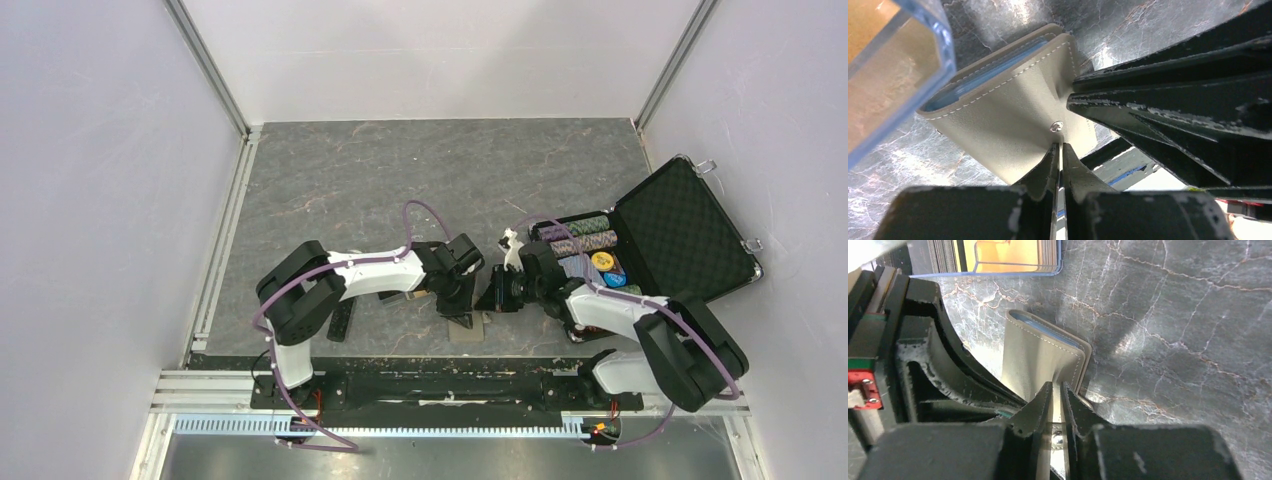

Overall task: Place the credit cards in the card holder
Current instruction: Close the card holder at the corner of the board.

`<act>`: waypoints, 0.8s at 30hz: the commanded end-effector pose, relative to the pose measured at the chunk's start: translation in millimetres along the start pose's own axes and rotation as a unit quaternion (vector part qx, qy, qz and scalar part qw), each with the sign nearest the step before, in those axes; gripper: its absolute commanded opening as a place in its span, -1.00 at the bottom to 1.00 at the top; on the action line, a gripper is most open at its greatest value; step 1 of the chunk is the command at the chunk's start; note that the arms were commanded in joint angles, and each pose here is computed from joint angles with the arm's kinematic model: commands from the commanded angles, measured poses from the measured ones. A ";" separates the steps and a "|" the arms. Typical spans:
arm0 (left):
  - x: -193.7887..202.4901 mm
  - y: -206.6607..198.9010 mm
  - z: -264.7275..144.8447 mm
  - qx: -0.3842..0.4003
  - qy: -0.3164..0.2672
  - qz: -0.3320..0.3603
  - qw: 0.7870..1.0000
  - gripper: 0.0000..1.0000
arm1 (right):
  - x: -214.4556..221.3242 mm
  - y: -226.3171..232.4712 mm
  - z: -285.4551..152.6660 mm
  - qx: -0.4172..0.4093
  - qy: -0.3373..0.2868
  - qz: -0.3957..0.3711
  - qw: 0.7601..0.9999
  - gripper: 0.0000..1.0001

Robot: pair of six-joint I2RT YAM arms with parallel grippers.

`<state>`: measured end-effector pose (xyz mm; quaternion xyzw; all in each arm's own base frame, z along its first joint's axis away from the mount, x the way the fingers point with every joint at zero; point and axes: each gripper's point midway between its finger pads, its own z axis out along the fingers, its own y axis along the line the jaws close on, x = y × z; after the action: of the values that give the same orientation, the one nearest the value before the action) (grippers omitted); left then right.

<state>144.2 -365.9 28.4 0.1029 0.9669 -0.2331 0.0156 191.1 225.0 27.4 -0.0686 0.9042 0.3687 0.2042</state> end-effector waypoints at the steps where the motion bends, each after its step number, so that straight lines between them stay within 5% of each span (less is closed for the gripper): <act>1: -10.6 -7.3 -14.8 0.012 -0.039 0.031 0.999 -0.65 | -21.5 5.8 5.0 -0.009 -0.029 -0.021 0.999 -0.79; 5: -17.0 -17.6 -27.4 0.039 -0.066 0.029 0.997 -0.40 | -10.4 -9.2 1.9 0.026 -0.022 0.004 0.999 -0.91; 13: -18.0 -15.0 -32.0 0.047 -0.073 0.014 0.996 -0.25 | 25.0 -15.9 -13.9 0.027 -0.021 0.081 0.996 -0.99; 24: -0.9 19.2 -12.2 -0.027 -0.024 0.019 0.999 -0.93 | -21.6 18.8 -27.3 -0.013 -0.079 0.023 0.996 -0.96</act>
<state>150.7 -352.7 45.2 0.0959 0.9645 -0.2396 0.0562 167.4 206.0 27.0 0.0129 0.9048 0.3728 0.2056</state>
